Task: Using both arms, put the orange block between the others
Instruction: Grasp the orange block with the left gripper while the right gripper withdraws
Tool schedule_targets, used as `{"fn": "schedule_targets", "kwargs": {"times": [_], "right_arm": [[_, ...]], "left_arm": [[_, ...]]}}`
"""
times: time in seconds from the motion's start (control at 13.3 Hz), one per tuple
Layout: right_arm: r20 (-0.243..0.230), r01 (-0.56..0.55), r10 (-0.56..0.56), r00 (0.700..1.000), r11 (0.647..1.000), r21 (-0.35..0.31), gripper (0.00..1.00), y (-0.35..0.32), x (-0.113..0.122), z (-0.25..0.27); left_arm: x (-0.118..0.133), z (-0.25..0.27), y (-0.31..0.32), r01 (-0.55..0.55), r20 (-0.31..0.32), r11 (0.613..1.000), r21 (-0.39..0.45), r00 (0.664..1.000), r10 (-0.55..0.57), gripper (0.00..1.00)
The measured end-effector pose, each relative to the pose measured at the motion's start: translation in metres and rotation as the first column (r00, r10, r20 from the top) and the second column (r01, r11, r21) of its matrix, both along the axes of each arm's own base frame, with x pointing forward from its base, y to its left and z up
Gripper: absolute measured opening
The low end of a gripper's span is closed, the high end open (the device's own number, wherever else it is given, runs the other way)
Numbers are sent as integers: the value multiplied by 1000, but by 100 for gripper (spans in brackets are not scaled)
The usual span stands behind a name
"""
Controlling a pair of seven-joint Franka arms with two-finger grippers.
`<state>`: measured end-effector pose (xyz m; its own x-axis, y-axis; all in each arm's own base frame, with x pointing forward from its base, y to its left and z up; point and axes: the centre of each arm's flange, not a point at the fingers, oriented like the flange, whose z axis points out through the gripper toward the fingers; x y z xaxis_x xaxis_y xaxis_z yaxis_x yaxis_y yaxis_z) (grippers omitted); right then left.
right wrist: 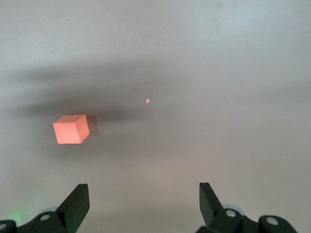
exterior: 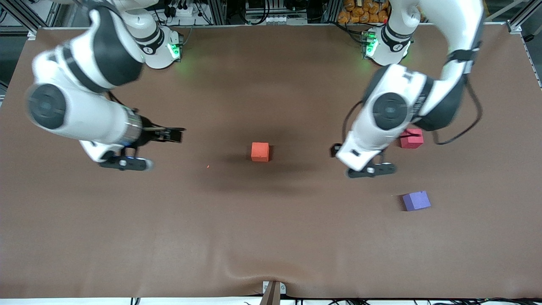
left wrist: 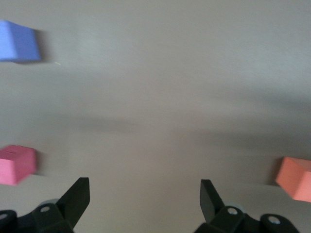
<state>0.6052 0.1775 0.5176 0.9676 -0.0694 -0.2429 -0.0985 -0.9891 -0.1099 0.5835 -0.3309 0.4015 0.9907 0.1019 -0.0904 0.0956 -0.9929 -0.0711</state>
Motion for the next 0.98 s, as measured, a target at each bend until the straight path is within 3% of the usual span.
{"fn": "schedule_targets", "kwargs": {"times": [0.15, 0.53, 0.75, 0.98], "right_arm": [[27, -40, 40, 999, 999, 10, 100, -45, 5, 13], [69, -122, 132, 989, 984, -133, 100, -99, 11, 22], [70, -160, 171, 983, 977, -141, 100, -137, 14, 23], [65, -152, 163, 984, 977, -147, 100, -175, 16, 22]], "left_arm": [[-12, -22, -44, -3, 1, 1000, -6, 1000, 3, 100], [-39, -65, -119, 65, 51, 996, -65, 997, -62, 100], [-59, -86, -156, 99, 82, 990, -102, 993, -91, 100], [-69, -101, -191, 48, 128, 986, -162, 991, -28, 100]]}}
